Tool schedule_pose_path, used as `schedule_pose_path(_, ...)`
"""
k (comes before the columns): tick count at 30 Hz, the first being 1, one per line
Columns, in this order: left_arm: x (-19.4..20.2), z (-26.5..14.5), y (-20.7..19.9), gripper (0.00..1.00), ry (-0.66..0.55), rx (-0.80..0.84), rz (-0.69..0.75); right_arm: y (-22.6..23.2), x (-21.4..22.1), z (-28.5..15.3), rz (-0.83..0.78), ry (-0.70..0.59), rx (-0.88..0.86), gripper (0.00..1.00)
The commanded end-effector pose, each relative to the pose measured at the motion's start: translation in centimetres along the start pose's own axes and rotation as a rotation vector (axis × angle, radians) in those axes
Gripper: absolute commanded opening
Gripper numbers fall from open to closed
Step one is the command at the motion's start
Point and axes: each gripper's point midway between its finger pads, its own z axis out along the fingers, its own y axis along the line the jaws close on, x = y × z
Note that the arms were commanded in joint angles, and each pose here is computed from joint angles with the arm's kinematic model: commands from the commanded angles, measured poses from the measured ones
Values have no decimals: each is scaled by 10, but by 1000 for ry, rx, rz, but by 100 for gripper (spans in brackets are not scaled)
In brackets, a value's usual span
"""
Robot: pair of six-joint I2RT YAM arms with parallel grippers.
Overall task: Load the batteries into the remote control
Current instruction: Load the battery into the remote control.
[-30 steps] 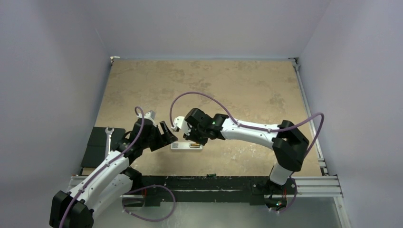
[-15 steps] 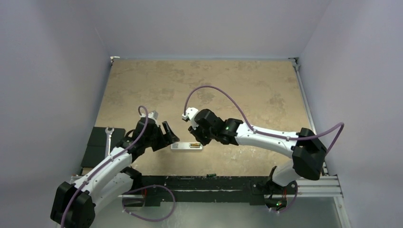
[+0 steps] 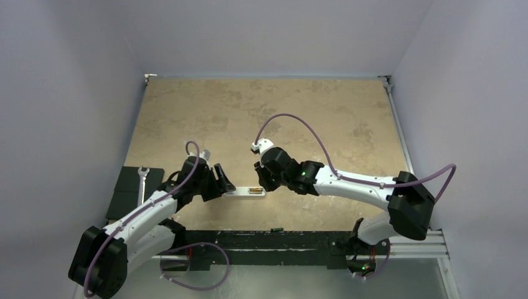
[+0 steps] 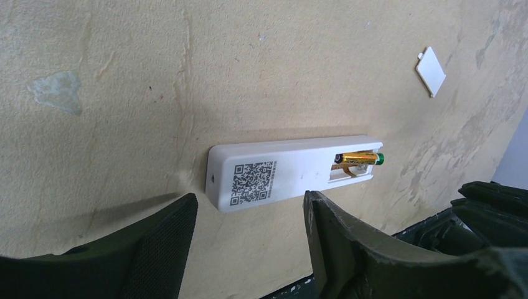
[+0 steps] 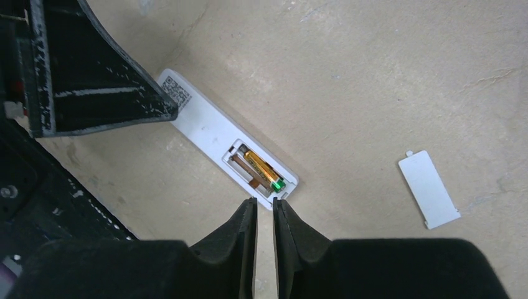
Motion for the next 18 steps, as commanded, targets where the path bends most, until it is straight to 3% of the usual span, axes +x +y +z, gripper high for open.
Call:
schedule_pose_path(1,-5,4,-8,61,-15,48,20,9,-12,3,125,-53,-30,23)
schedule_pose_path(18,-2,8,-8,49,-5,63,38,-4,7,26,321,-33,49,29)
